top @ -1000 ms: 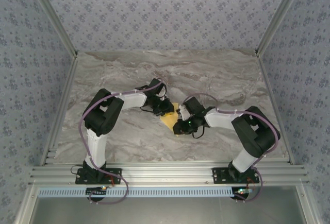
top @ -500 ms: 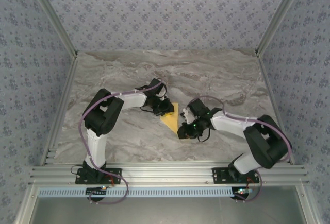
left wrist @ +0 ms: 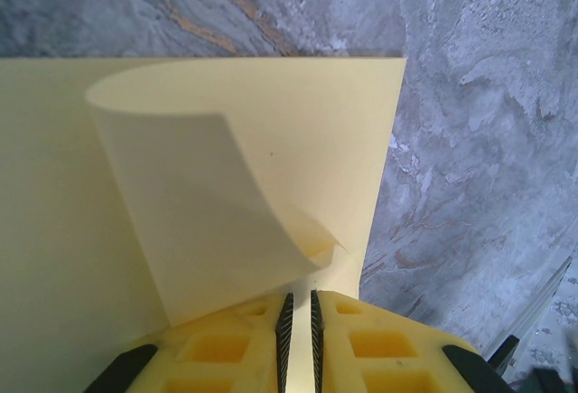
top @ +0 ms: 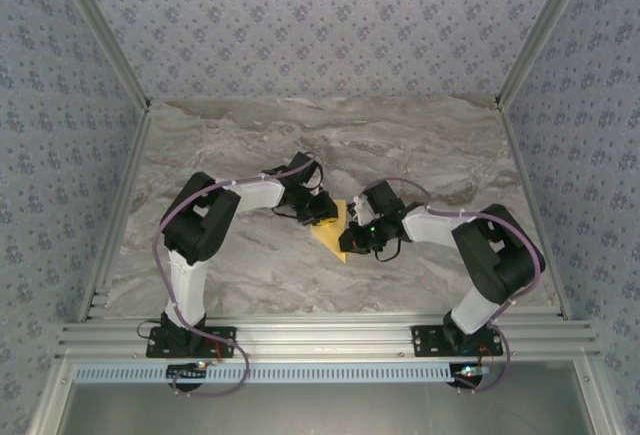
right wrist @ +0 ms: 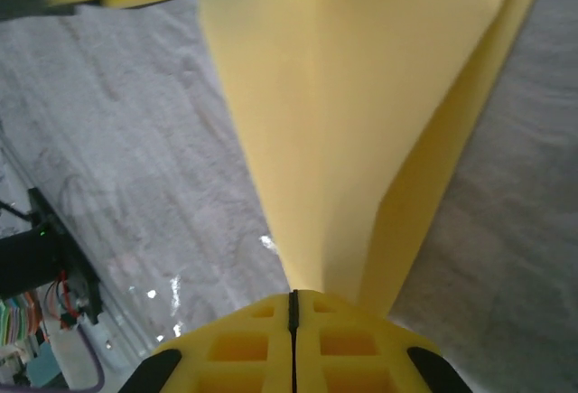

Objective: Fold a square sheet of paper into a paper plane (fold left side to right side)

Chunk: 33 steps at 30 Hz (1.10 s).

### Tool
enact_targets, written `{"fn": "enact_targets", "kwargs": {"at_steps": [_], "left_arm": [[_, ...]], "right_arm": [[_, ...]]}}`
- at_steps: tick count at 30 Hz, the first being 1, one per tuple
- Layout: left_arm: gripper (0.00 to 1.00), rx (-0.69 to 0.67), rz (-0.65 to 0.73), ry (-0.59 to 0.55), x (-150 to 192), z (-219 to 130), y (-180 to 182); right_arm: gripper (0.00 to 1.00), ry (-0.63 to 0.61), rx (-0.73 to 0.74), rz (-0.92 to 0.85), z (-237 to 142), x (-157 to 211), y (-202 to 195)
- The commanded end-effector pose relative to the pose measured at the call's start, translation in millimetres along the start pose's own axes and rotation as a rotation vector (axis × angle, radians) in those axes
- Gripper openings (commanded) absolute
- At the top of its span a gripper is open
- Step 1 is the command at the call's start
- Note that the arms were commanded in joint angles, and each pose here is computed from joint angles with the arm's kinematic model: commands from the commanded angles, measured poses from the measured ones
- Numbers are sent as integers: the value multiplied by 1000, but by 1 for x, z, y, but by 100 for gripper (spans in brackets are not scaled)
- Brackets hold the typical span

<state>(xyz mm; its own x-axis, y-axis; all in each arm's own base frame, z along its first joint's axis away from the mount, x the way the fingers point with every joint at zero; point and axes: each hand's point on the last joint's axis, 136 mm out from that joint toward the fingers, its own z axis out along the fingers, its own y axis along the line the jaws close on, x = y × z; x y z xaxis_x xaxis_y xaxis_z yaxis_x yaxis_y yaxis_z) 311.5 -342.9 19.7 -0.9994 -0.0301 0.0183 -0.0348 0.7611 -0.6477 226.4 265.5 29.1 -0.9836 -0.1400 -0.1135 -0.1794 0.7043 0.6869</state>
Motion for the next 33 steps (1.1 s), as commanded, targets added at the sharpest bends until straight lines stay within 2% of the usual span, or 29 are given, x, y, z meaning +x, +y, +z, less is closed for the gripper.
{"fn": "enact_targets", "kwargs": {"at_steps": [1, 9, 13, 15, 23, 33], "left_arm": [[17, -124, -52, 21, 9, 6, 38], [25, -23, 39, -58, -6, -20, 0], [24, 50, 99, -110, -5, -40, -23], [21, 81, 116, -110, 2, -44, -29], [8, 196, 134, -31, 40, -30, -40], [5, 189, 87, 0, 54, -8, -24]], "right_arm": [[7, -35, 63, 22, 5, -13, -13], [6, 78, 221, 85, 10, 21, -55], [1, 113, 287, 119, 9, 35, -72], [0, 116, 294, 127, 9, 37, -75], [0, 118, 312, 124, 7, 38, -77], [0, 128, 322, 124, 6, 40, -79]]}}
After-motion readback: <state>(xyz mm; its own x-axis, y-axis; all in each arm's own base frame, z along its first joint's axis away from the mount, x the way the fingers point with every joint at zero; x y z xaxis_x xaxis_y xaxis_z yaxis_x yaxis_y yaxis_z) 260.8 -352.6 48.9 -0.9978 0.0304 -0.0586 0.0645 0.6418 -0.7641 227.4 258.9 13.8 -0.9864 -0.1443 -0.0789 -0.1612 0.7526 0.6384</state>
